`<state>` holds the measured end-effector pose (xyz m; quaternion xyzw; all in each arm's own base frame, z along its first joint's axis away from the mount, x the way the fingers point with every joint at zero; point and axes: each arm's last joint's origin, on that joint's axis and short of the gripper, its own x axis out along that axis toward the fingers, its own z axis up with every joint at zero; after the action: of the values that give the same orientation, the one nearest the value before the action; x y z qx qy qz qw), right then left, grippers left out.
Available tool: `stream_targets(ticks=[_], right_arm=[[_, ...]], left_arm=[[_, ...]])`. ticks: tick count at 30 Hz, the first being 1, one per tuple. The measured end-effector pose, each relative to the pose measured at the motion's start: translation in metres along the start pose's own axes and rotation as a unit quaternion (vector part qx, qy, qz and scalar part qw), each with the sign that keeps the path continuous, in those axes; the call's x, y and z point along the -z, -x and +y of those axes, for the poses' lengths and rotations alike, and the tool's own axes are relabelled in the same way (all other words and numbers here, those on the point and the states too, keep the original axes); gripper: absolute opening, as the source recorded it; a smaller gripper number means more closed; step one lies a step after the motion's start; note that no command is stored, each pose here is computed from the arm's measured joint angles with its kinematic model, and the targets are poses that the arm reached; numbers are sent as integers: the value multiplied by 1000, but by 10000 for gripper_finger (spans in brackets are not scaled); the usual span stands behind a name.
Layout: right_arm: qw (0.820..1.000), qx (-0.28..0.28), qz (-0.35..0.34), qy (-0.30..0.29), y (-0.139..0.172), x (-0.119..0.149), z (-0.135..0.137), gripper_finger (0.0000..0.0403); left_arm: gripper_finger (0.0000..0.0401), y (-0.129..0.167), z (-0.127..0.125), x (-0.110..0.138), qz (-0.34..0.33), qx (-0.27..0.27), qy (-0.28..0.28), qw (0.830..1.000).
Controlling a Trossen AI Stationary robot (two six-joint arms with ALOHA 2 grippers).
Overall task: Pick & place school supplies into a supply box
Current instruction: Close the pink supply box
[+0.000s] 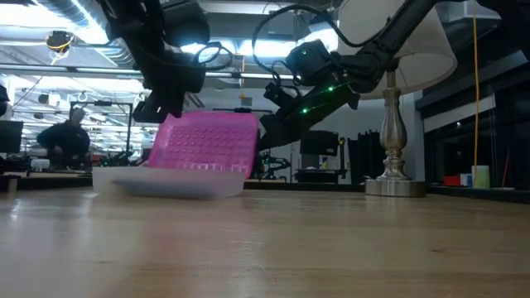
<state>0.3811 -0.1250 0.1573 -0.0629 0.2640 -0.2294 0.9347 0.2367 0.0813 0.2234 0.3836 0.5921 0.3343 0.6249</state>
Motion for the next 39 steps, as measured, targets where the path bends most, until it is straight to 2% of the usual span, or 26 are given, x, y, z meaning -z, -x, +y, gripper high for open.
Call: stream_targets(ticks=[5, 11, 14, 18, 21, 39], right_arm=[[997, -66, -31, -6, -2, -3, -7, 10], [996, -77, -32, -8, -3, -1, -14, 10], [993, -114, -40, -6, -3, -2, -13, 10], [986, -152, -53, 32, -2, -2, -10, 10], [985, -155, -56, 46, -2, -3, -9, 10], [986, -158, -43, 43, -2, 0, -8, 10]], left_arm=[[3, 9, -5, -4, -20, -1, -10, 1000], [3, 17, -9, -7, -32, -8, -14, 999], [3, 20, -10, -8, -37, -8, -10, 999], [3, 22, -11, -9, -42, -7, 0, 999], [3, 23, -12, -10, -46, -4, 5, 999], [3, 24, -15, -11, -66, 26, 2, 997]])
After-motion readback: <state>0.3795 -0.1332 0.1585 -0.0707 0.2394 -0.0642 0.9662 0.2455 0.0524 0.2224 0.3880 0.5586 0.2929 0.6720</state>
